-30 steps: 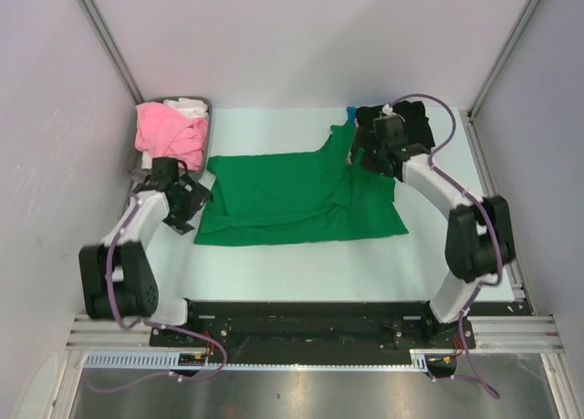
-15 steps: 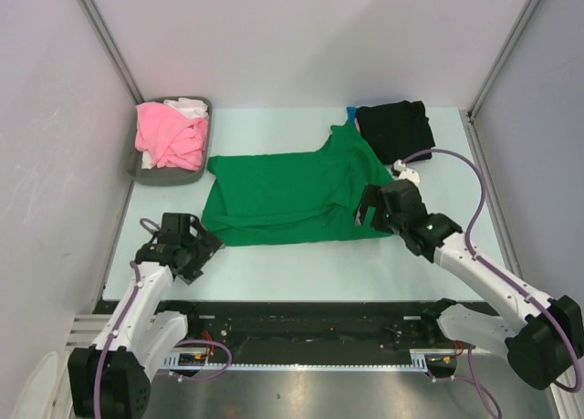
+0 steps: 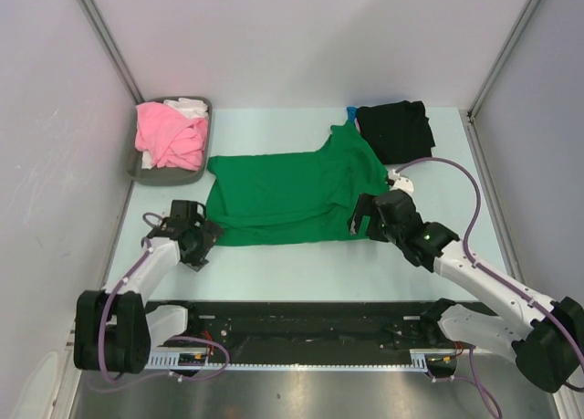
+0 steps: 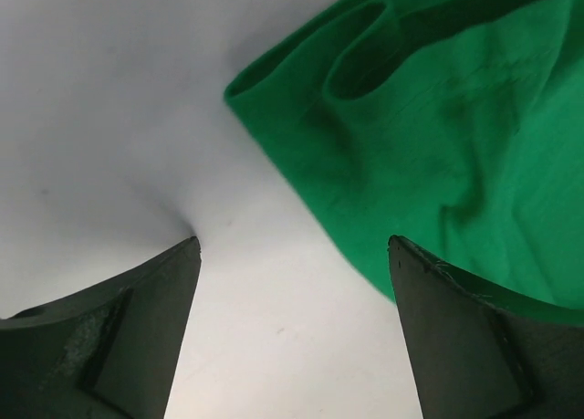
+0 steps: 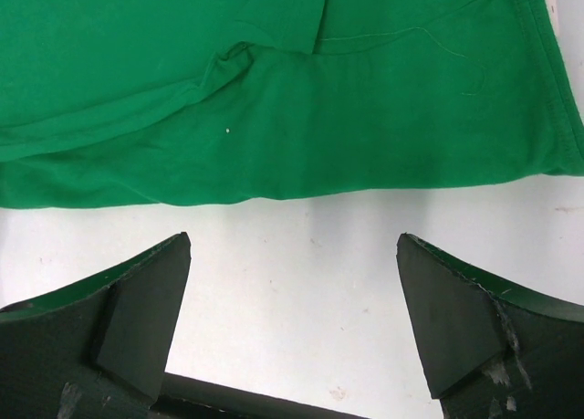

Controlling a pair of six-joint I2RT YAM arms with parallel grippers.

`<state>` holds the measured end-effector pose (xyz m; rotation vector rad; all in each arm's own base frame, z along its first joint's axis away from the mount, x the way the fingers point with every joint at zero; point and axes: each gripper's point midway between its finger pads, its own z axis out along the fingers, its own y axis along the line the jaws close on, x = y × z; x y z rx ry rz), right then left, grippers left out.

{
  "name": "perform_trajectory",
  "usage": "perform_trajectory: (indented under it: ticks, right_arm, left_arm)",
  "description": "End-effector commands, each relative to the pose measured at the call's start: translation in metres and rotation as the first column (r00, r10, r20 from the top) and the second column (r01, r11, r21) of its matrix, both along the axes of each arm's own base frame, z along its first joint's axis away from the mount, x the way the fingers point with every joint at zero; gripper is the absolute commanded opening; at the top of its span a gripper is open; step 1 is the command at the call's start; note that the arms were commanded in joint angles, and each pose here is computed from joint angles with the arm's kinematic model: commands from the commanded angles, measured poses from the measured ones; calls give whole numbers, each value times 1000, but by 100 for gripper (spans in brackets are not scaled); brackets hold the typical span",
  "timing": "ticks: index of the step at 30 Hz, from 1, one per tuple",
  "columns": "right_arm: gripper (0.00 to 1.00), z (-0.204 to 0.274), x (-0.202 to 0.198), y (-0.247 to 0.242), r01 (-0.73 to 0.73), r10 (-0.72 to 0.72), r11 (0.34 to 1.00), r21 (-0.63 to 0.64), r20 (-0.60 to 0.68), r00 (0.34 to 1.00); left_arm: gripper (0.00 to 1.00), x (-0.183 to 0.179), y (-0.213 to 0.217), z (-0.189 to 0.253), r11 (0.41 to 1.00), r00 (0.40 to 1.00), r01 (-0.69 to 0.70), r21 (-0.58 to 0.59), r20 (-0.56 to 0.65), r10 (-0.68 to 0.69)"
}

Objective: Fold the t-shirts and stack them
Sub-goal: Fold the tshirt

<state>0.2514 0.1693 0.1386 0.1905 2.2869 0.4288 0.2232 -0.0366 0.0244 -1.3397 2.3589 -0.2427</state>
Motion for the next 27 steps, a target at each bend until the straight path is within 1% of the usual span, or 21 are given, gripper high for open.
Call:
perform_trajectory:
  ticks: [1, 3, 8, 11, 12, 14, 15, 16, 20, 23, 24, 26, 27]
  right_arm:
    - [100, 13, 3, -2, 13, -15, 1000, 28, 62, 998]
    - [100, 13, 3, -3, 14, -16, 1000, 27, 60, 998]
    - [100, 18, 2, -5, 9, -12, 999, 46, 71, 997]
    - [100, 18, 2, -7, 7, -11, 999, 50, 68, 998]
    - [100, 18, 2, -9, 12, -15, 999, 50, 67, 998]
    - [100, 19, 2, -10, 11, -15, 998, 56, 71, 997]
    - [100, 18, 0, -11, 13, -17, 998, 55, 68, 998]
    - [100, 18, 1, -12, 18, -22, 998, 59, 69, 997]
    - [100, 17, 0, -15, 21, -25, 997, 69, 67, 997]
    - [100, 10, 0, -18, 39, -42, 997, 61, 49, 998]
    - [100, 7, 0, -20, 47, -49, 997, 56, 40, 998]
    - [100, -4, -2, -22, 73, -73, 996, 58, 5, 997]
    - [100, -9, -3, -24, 106, -105, 991, 79, -22, 994]
  left_arm:
    - [89, 10, 7, -14, 997, 997, -69, 30, -40, 70]
    - [87, 10, 7, -18, 997, 995, -75, 27, -58, 77]
    - [76, 11, 8, -27, 996, 992, -84, 32, -89, 87]
    - [65, 13, 9, -30, 996, 992, -81, 38, -98, 84]
    - [57, 13, 9, -31, 996, 991, -78, 40, -107, 82]
    - [50, 13, 9, -33, 997, 991, -69, 46, -114, 74]
    - [44, 11, 10, -35, 996, 989, -70, 47, -125, 76]
    - [40, 11, 10, -36, 997, 990, -63, 45, -126, 68]
    - [30, 9, 11, -35, 997, 991, -61, 51, -116, 66]
    - [7, 7, 14, -32, 996, 992, -61, 58, -105, 67]
    - [2, 7, 14, -31, 996, 993, -62, 59, -99, 67]
    - [0, 6, 15, -30, 996, 993, -63, 57, -97, 68]
    - [0, 6, 16, -29, 996, 993, -64, 56, -91, 69]
